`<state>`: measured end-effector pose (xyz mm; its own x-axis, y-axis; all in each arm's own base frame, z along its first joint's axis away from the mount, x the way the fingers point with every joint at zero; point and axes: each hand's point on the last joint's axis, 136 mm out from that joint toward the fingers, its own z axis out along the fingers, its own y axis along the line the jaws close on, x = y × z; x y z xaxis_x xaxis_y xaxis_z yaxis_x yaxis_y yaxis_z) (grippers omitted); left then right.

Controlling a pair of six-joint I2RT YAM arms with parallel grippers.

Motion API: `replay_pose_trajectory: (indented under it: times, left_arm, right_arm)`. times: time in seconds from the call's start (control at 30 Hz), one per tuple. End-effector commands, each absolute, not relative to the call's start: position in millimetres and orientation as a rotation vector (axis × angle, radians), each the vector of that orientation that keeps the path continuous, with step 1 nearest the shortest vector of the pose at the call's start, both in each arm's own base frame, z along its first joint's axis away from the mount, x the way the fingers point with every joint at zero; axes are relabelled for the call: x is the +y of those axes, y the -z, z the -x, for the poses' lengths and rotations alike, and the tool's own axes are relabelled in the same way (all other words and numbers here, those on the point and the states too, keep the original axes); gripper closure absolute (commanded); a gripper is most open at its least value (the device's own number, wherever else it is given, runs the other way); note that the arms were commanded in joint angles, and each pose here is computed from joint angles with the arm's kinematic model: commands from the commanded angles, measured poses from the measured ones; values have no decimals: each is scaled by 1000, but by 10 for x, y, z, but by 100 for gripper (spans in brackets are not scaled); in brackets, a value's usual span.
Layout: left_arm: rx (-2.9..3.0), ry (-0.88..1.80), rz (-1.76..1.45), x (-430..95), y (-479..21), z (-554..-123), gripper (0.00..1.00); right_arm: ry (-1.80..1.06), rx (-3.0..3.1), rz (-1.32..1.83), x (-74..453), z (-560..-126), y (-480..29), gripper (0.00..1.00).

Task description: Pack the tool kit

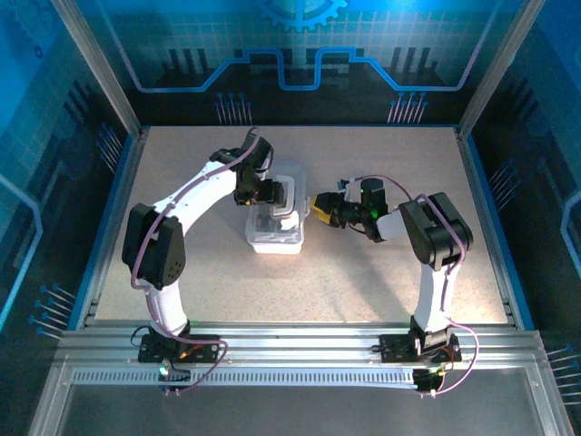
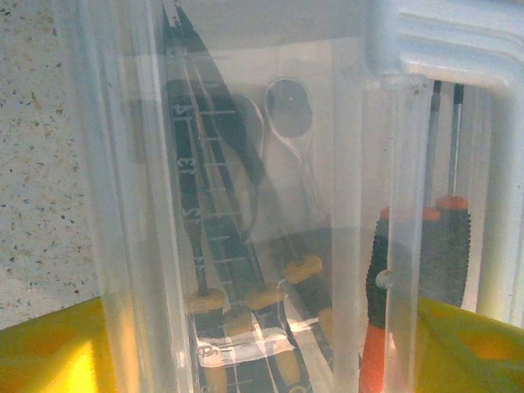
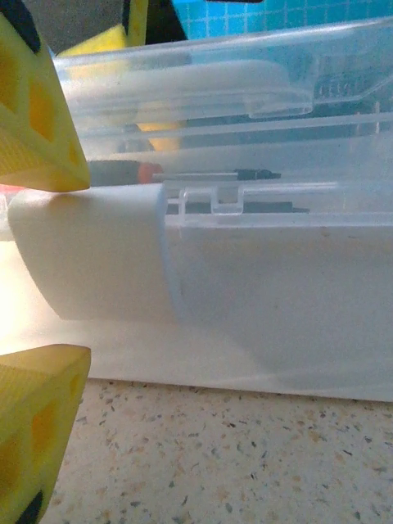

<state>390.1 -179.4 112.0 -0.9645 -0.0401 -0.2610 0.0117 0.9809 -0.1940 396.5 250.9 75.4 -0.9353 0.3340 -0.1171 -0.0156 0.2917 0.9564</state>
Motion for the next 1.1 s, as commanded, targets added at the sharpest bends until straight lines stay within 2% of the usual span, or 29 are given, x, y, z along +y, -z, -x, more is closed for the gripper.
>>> replay_pose_trajectory:
  times: [0.0,0.17,0.37,0.5,0.8,1.07]
  left_arm:
    - [3241,-129,58,-1303,-283,-3205,92]
    - [3256,-148,52,-1301,-186,-3156,98]
    - [3272,218,149,-1494,-154,-3097,100]
    - [3265,423,239,-1553,-131,-3061,100]
    - [3280,465,279,-1546,-50,-3026,100]
    - [3265,548,314,-1560,-62,-3051,100]
  right_arm:
    - [-1749,2203,-264,2555,-3984,-961,45]
    - [-1778,2173,-295,2477,-4012,-939,44]
    - [-1782,2163,-322,2406,-4040,-926,43]
    - [-1807,2158,-293,2540,-4061,-1012,45]
    - [-1914,2066,-178,2913,-4086,-1452,47]
    - [-1872,2080,-216,2716,-4072,-1390,47]
